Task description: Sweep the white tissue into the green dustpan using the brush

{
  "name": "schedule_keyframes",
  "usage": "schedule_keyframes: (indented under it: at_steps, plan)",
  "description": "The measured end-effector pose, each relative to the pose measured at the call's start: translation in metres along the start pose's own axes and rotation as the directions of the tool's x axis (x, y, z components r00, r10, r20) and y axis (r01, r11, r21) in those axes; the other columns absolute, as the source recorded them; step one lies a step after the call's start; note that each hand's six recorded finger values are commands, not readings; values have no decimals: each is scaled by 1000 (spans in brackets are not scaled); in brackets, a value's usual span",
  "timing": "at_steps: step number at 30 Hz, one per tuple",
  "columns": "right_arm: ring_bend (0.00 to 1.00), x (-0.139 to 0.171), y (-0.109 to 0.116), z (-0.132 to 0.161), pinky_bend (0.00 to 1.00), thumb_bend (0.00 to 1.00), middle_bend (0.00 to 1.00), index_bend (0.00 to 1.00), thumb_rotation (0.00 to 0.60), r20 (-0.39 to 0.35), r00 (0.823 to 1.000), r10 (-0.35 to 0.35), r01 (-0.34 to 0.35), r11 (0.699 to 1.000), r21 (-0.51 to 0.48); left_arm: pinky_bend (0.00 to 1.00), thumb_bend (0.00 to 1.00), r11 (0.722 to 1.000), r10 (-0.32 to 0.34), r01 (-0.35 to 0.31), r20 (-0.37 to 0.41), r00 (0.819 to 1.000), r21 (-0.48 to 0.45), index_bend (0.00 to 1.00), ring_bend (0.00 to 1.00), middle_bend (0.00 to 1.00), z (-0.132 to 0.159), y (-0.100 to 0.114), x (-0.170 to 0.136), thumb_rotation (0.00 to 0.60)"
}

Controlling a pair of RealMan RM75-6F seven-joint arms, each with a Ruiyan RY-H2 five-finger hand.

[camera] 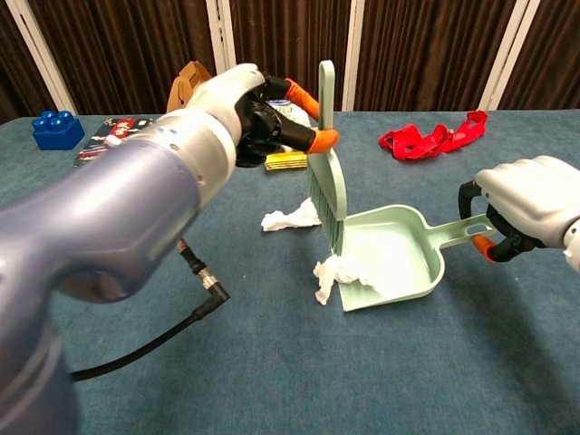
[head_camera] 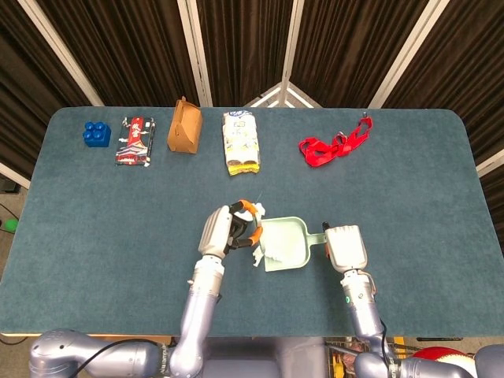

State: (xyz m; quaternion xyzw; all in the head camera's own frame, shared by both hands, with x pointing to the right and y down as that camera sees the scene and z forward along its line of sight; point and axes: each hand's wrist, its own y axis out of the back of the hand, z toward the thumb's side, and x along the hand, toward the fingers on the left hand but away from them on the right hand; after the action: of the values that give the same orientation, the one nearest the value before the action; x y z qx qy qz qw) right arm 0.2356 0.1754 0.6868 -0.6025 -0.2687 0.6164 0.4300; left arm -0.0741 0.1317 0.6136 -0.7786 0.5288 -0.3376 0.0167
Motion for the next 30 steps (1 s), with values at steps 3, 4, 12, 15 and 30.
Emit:
schedule_keyframes:
  at_steps: [3,4,12,15,30]
  plan:
    - [843,0,0,2,796,518,853,541,600,-3,1000,1,-1,1000,0,1000,582,1000,-21,21,6,1000,13,783,1000,1000,-4,8,-5,600]
    - [843,0,-1,3,796,518,853,541,600,-4,1000,1,-1,1000,1,1000,582,999,-24,23,10,1000,26,783,1000,1000,-6,11,-5,600]
    - [843,0,-2,7,796,518,853,541,600,-5,1000,1,-1,1000,6,1000,579,986,-2,-8,55,998,168,784,1000,1000,-21,42,3,600]
    - [843,-2,-3,7,796,518,853,541,600,1,1000,2,-2,1000,6,1000,575,980,16,-31,73,997,197,784,1000,1000,-25,49,9,600]
    - [843,-12,-9,2,796,518,853,541,600,24,1000,18,-18,1000,12,1000,578,981,3,-16,70,998,193,788,1000,1000,-31,45,16,600]
